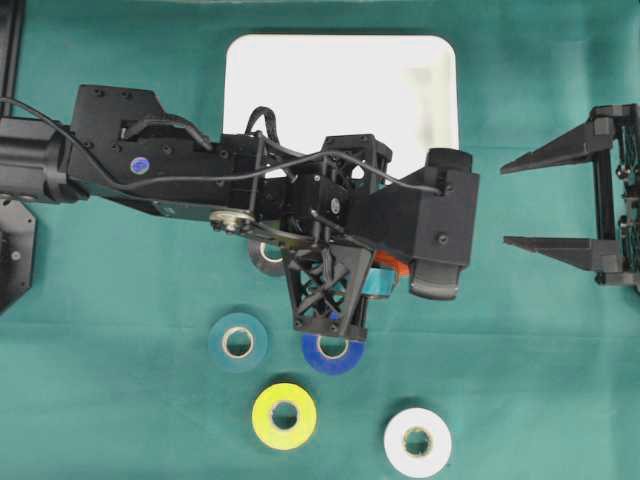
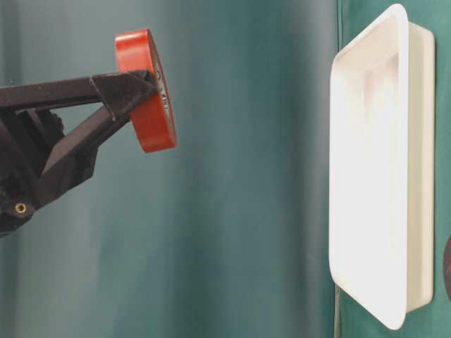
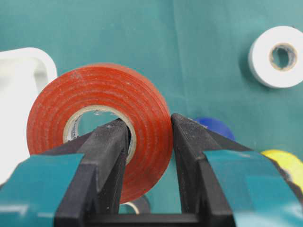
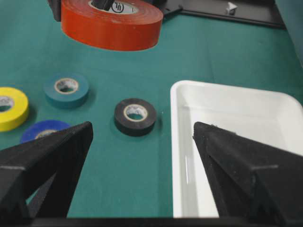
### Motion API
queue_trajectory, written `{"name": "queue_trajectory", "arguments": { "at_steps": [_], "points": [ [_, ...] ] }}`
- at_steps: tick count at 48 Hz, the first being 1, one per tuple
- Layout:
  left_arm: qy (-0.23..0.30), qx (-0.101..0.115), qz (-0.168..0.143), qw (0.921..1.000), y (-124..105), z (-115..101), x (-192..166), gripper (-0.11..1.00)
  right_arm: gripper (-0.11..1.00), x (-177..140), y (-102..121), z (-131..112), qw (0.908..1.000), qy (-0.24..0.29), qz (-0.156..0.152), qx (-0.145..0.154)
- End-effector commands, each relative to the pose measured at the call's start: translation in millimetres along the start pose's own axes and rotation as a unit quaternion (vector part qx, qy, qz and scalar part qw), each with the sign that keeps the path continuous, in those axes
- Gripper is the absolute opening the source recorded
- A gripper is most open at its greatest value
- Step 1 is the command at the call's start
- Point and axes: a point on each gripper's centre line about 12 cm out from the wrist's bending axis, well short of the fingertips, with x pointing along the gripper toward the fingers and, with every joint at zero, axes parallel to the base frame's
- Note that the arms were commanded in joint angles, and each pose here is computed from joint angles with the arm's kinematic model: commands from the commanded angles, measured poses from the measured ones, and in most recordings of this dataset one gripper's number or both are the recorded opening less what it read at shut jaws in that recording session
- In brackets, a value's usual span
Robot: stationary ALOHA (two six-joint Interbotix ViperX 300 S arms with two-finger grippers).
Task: Pick up the tape from a random location and place it into the white case.
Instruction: 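Lift the red roll and carry it over the white tray, then lower the red roll into the tray and open the left gripper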
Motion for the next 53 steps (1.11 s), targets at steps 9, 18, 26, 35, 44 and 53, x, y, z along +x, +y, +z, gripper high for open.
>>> {"name": "queue_trajectory", "arguments": {
  "at_steps": [9,18,26,35,44,53],
  "points": [
    [-0.032,-0.012,0.014,0.9993,16,5,-25,0.24,0.91,1,0,11,0.9999,-0.014,0.0,-0.001],
    [-0.032,-0.036,0.034,0.9983,44,-2,-24,0.24,0.91,1,0,11,0.9999,-0.014,0.0,-0.001],
    [-0.029,-0.068,0.059,0.9955,79,-15,-28,0.24,0.91,1,0,11,0.9999,-0.012,0.0,-0.001],
    [-0.027,-0.103,0.087,0.9905,117,-31,-36,0.24,0.91,1,0,10,1.0,-0.009,-0.001,-0.001],
    [-0.025,-0.123,0.103,0.9867,137,-42,-41,0.24,0.91,1,0,10,1.0,-0.008,-0.001,-0.001],
    [-0.029,-0.128,0.107,0.9856,142,-45,-41,0.24,0.91,1,0,10,1.0,-0.008,0.0,-0.001]
  ]
}}
